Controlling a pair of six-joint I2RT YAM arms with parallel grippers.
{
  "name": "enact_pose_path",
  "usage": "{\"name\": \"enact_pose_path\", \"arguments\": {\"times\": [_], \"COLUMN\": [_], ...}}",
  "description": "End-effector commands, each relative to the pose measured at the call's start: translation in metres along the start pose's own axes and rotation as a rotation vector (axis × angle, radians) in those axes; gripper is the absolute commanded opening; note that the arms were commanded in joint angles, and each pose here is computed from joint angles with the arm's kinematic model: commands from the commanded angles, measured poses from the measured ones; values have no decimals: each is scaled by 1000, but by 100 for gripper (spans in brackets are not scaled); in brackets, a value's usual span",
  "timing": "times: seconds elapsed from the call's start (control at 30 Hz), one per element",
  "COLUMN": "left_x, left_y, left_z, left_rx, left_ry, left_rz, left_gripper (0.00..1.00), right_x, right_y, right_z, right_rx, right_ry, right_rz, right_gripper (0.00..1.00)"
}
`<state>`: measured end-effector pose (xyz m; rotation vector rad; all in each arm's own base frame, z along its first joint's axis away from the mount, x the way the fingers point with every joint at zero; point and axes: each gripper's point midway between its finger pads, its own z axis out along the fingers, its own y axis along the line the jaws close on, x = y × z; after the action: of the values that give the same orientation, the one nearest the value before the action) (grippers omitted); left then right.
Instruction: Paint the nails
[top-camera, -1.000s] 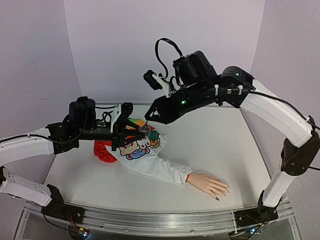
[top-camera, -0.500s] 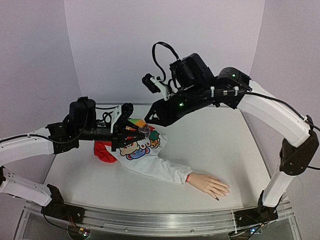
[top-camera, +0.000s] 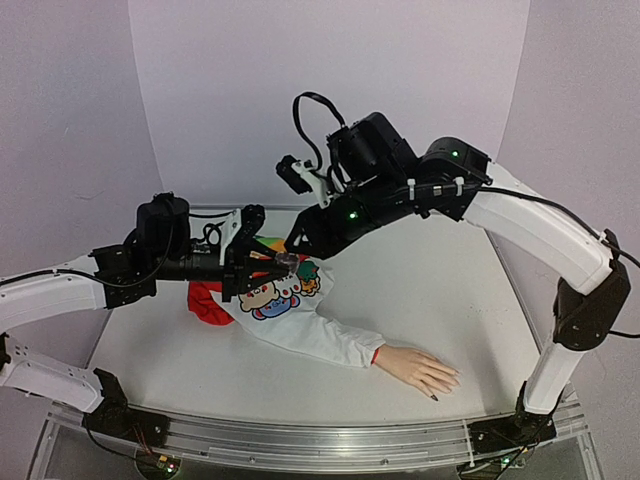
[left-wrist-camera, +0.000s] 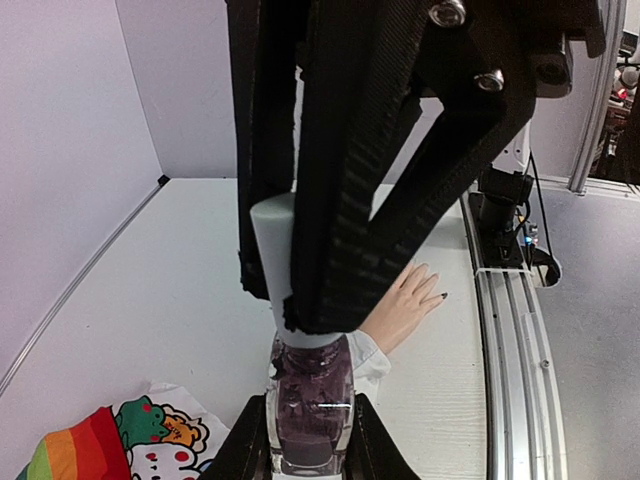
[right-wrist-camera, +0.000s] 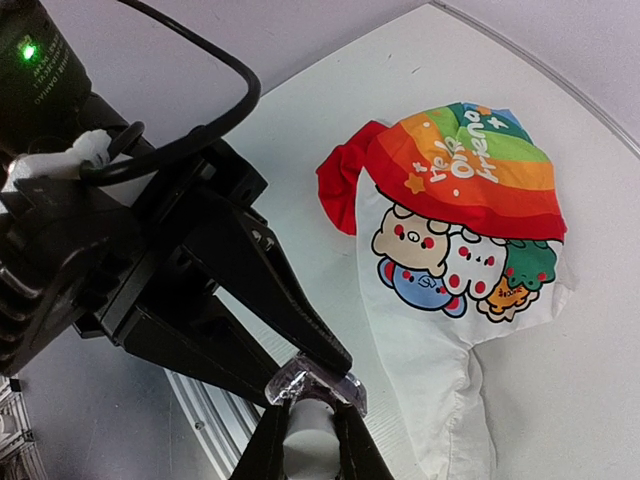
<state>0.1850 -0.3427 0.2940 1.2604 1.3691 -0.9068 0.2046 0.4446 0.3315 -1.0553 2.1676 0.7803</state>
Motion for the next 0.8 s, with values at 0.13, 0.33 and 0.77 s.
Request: {"name": "enact_pose_path", "arguments": {"times": [0.13, 0.33, 0.77], "left_x": [-43, -51, -30], "left_y": [22, 64, 110], "left_z": [-13, -25, -10], "left_rx": [-137, -395, -645], "left_ry": [-109, -158, -163], "left_rz": [44, 27, -38], "left_gripper": [0, 0, 0], "right_x": [1, 10, -29], "right_y": [-2, -35, -49], "right_z": [21, 50, 63], "right_rx": [89, 305, 381], "right_ry": [4, -17, -193], "right_rz": [10, 242, 533], "right_gripper": [0, 0, 11]}}
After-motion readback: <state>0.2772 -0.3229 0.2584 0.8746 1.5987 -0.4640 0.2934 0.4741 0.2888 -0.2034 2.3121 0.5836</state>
